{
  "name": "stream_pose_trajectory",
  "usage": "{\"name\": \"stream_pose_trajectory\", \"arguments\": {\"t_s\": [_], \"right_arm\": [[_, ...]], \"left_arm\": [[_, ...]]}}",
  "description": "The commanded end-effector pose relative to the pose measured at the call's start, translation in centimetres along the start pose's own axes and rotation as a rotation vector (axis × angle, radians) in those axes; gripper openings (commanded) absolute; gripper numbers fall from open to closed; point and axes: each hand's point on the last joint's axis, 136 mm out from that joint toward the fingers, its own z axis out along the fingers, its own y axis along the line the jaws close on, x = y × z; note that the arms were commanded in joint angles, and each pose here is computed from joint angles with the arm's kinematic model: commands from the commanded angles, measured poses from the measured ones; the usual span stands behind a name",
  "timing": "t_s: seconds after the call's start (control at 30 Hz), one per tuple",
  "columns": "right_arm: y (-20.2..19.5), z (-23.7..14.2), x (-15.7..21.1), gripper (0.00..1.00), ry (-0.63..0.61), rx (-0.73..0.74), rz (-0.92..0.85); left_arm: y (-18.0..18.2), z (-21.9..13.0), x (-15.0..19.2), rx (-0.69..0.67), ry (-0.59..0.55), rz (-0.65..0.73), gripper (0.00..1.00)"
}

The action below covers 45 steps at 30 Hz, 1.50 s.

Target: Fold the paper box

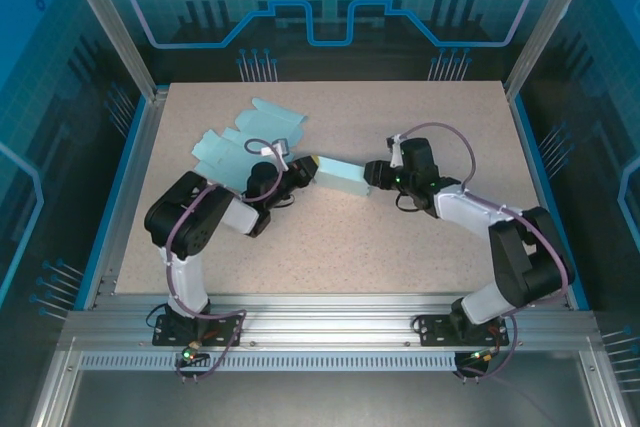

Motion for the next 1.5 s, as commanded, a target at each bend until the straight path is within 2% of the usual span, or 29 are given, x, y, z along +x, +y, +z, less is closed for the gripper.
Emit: {"name": "stream_pose_trajectory", "arguments": {"t_s": [0.0,0.13,0.27,0.5,0.53,0.57,0.6,0.87,1.07,1.27,1.37,1.47], "right_arm": [[-1.2,-1.4,5.6,0.54,0.199,0.099,-0.135],[0.2,-3.7,2.6,0.62,0.119,0.102,-0.278],[1.9,-5.5,0.9,0.67,0.084,0.081,-0.412],[4.7,-6.1,1.0,0.81,0.143,0.080,-0.684],[4.7,-5.9,0.9,0.85,0.160,0.094,-0.713],[4.7,-5.7,0.8,0.95,0.171,0.102,-0.739],[4.5,-5.3,0.7,1.00,0.186,0.120,-0.763],[5.4,-2.5,0.0,1.00,0.280,0.100,-0.924],[6.0,-0.3,1.0,0.87,0.339,0.076,-1.001],[5.3,1.9,2.1,0.81,0.406,0.087,-1.038],[4.8,2.9,2.3,0.68,0.432,0.108,-1.050],[4.5,3.3,2.3,0.49,0.438,0.141,-1.068]], "left_arm": [[7.4,-2.9,9.9,-0.237,0.324,-0.050,0.18],[6.8,-2.5,9.3,-0.235,0.322,-0.022,0.18],[6.7,-2.3,8.9,-0.239,0.318,-0.004,0.18],[7.1,-2.3,9.4,-0.244,0.325,-0.018,0.18],[7.2,-2.3,9.4,-0.245,0.325,-0.018,0.18],[7.1,-2.3,9.4,-0.243,0.325,-0.016,0.18],[7.2,-2.3,9.4,-0.245,0.326,-0.015,0.18],[7.2,-2.4,9.3,-0.251,0.323,-0.011,0.19],[7.0,-2.4,9.1,-0.252,0.320,-0.011,0.19],[7.0,-2.4,9.0,-0.254,0.321,-0.007,0.19],[6.9,-2.4,8.9,-0.252,0.317,-0.009,0.19],[6.4,-2.5,8.6,-0.246,0.312,-0.007,0.19]]}}
